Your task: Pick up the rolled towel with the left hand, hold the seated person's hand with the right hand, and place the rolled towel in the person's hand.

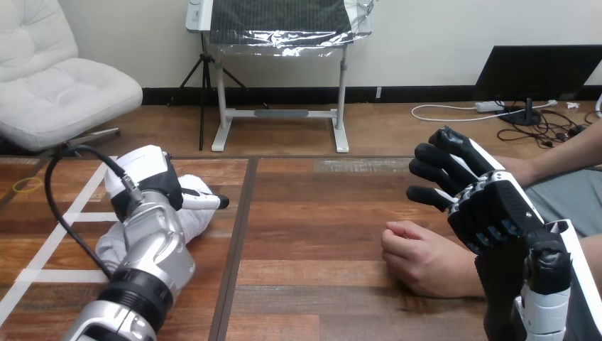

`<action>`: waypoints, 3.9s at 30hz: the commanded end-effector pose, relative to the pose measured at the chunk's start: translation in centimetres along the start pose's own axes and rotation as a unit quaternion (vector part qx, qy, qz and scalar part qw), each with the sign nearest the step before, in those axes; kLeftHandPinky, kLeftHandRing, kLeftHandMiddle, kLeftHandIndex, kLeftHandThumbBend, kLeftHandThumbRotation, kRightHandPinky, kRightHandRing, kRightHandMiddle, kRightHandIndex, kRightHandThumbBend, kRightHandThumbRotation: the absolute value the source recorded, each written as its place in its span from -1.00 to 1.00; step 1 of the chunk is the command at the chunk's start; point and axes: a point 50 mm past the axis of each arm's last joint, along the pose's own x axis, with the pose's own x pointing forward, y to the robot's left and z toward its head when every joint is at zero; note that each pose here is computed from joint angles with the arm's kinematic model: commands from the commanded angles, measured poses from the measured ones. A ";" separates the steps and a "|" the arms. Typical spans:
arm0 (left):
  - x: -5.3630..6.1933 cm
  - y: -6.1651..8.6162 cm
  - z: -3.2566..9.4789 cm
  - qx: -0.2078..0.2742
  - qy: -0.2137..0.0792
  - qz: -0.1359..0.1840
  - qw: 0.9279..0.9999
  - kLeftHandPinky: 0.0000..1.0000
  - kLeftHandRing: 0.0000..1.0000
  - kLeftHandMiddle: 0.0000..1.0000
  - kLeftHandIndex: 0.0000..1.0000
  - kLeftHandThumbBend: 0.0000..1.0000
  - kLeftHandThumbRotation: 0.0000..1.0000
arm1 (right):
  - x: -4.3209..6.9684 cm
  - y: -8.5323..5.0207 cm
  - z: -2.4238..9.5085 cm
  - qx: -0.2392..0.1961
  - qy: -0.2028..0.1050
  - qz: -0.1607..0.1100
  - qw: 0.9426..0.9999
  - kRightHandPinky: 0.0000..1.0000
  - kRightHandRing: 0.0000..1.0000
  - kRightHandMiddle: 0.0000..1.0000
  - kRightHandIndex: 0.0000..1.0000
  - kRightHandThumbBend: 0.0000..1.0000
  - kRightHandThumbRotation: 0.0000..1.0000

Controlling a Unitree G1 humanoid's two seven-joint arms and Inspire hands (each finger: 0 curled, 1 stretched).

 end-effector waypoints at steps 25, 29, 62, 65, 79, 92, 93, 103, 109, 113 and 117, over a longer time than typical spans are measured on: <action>0.3 2.7 2.1 0.072 0.003 0.112 0.991 1.00 1.00 1.00 0.90 0.84 -0.08 | 1.0 -0.2 1.3 0.003 -0.043 0.007 0.999 0.53 0.69 0.70 0.72 0.51 1.00; 0.4 2.6 2.0 0.075 0.006 0.113 0.991 1.00 1.00 1.00 0.92 0.83 -0.09 | 0.9 -0.2 1.3 0.004 -0.042 0.007 0.999 0.53 0.69 0.70 0.72 0.52 1.00; 0.8 2.4 1.4 0.008 0.038 0.060 0.997 1.00 1.00 1.00 0.96 0.77 -0.06 | 0.9 -0.3 1.6 0.006 -0.046 0.005 0.999 0.52 0.67 0.68 0.70 0.55 1.00; 0.8 2.3 1.4 0.003 0.044 0.046 0.998 1.00 1.00 1.00 0.95 0.76 -0.02 | 0.9 -0.3 1.6 0.007 -0.047 0.007 0.999 0.52 0.67 0.69 0.71 0.54 1.00; 0.8 2.0 1.5 -0.062 0.039 -0.026 0.997 0.99 0.91 0.90 0.86 0.74 0.01 | 1.0 -0.4 1.7 0.006 -0.047 0.009 0.999 0.52 0.67 0.70 0.71 0.55 1.00; 0.9 1.9 1.5 -0.075 0.046 -0.085 0.992 0.42 0.61 0.64 0.61 0.70 0.07 | 1.0 -0.4 1.8 -0.002 -0.053 0.007 0.999 0.51 0.66 0.69 0.71 0.54 1.00; 0.9 1.9 1.5 -0.067 0.048 -0.093 0.992 0.40 0.61 0.64 0.61 0.69 0.08 | 1.0 -0.4 1.8 -0.001 -0.053 0.007 0.999 0.51 0.66 0.69 0.71 0.54 1.00; 0.9 2.0 1.7 -0.007 0.069 -0.125 0.990 0.28 0.73 0.81 0.84 0.72 0.10 | 1.0 -0.4 1.9 0.004 -0.054 0.007 0.999 0.50 0.66 0.70 0.71 0.55 1.00; 0.8 2.0 1.9 0.050 0.072 -0.130 0.988 -0.05 0.60 0.76 0.81 0.76 0.02 | 1.0 -0.5 1.9 0.002 -0.057 0.007 0.998 0.50 0.66 0.70 0.71 0.54 1.00; 0.8 1.9 1.9 0.062 0.080 -0.132 0.986 -0.16 0.53 0.74 0.79 0.78 -0.08 | 1.0 -0.5 1.9 0.002 -0.059 0.007 0.998 0.49 0.66 0.69 0.71 0.54 1.00; 0.8 1.7 1.9 0.065 0.079 -0.114 0.988 -0.28 0.37 0.63 0.72 0.81 -0.31 | 1.0 -0.5 2.0 0.000 -0.062 0.006 0.998 0.49 0.66 0.69 0.71 0.54 1.00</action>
